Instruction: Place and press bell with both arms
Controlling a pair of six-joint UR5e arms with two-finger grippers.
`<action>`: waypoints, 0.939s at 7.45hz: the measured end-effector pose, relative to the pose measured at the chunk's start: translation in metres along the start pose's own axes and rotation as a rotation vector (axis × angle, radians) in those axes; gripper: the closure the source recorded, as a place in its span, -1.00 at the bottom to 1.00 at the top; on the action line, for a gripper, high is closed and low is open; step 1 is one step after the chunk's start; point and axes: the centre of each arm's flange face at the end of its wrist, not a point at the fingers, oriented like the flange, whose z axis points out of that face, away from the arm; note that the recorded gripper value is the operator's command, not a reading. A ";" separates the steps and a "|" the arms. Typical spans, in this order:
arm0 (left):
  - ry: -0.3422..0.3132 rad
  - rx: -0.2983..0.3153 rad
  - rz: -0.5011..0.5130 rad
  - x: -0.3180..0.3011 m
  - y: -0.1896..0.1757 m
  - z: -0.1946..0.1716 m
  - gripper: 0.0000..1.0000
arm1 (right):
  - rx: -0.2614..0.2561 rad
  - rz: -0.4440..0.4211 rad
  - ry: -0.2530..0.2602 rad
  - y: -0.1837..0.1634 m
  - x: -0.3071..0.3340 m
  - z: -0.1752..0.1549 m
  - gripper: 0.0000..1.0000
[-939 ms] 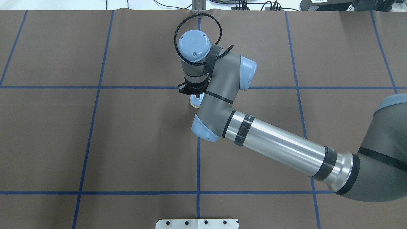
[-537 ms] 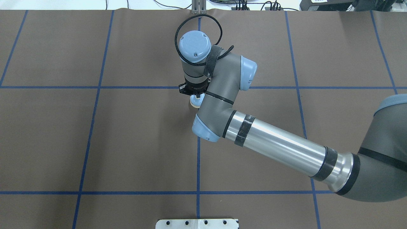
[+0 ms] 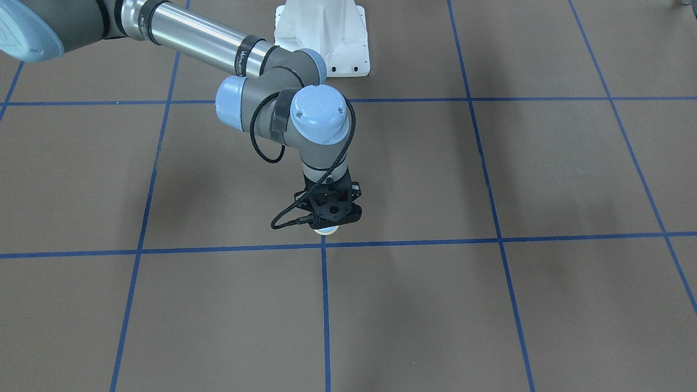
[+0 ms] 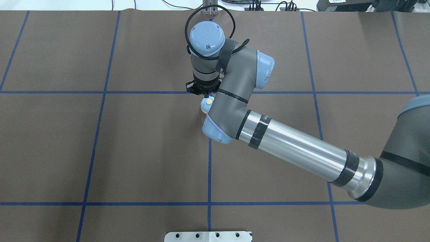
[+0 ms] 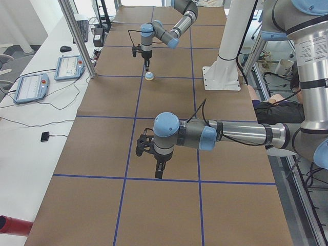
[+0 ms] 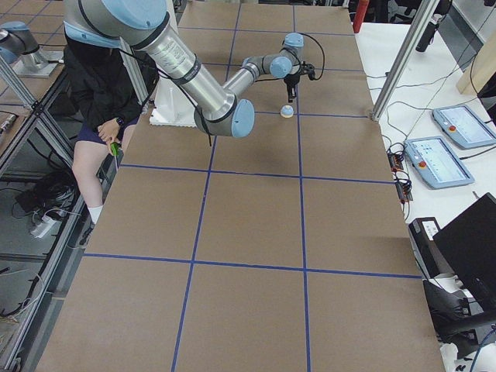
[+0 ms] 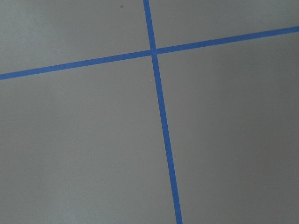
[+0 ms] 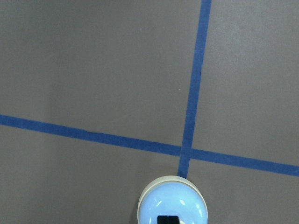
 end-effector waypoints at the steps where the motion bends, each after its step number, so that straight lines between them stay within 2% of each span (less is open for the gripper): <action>1: 0.000 -0.002 -0.003 -0.001 0.001 0.001 -1.00 | 0.003 0.013 -0.005 -0.007 0.007 -0.013 -0.99; 3: -0.001 -0.005 -0.009 -0.002 0.002 0.002 -1.00 | 0.019 0.050 0.013 -0.021 0.054 -0.046 -0.99; 4: 0.000 -0.007 -0.020 -0.003 0.003 0.003 -1.00 | 0.019 0.049 0.017 -0.026 0.101 -0.065 -0.99; 7: 0.009 -0.009 -0.041 -0.001 0.009 0.001 -1.00 | 0.006 -0.067 0.053 -0.037 0.297 -0.140 -0.99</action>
